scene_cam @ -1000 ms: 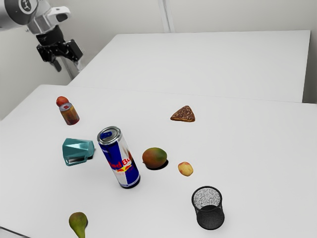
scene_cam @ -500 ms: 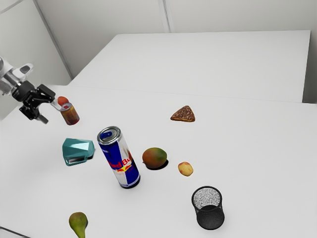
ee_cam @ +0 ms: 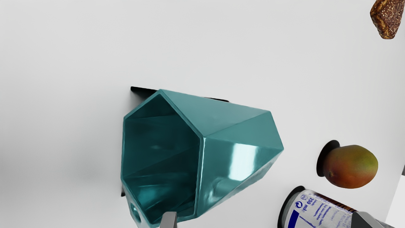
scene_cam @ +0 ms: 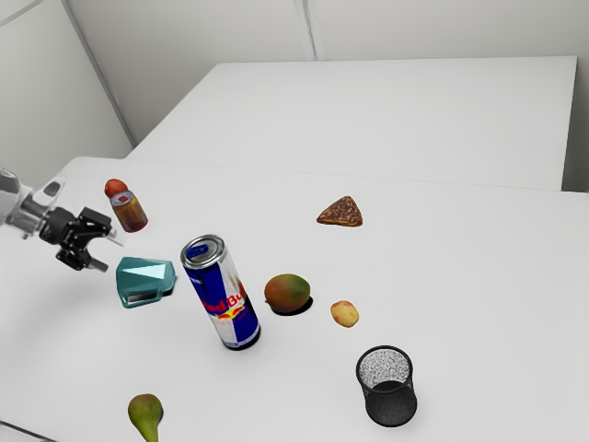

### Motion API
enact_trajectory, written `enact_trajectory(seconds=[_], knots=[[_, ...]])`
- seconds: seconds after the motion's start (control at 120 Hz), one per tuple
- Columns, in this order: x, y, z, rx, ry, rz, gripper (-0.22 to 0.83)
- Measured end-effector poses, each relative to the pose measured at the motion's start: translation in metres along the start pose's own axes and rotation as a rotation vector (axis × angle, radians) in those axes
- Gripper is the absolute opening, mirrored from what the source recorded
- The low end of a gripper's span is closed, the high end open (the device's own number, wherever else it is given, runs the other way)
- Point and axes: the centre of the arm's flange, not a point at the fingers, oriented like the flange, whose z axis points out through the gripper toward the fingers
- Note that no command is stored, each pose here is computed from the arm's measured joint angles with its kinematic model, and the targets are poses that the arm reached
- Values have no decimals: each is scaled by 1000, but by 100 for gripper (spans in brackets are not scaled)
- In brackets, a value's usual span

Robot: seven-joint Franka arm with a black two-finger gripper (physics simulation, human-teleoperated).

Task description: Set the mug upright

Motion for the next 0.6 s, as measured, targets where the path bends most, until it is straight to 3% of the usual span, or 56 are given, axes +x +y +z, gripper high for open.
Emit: enact_trajectory(seconds=[0.208, 0.433, 0.467, 0.6], knots=[[10, -22, 19, -72, 56, 29, 62], [8, -23, 39, -174, 16, 75, 61], [6, -23, 39, -187, 9, 82, 57], [1, -23, 39, -228, -12, 115, 21]])
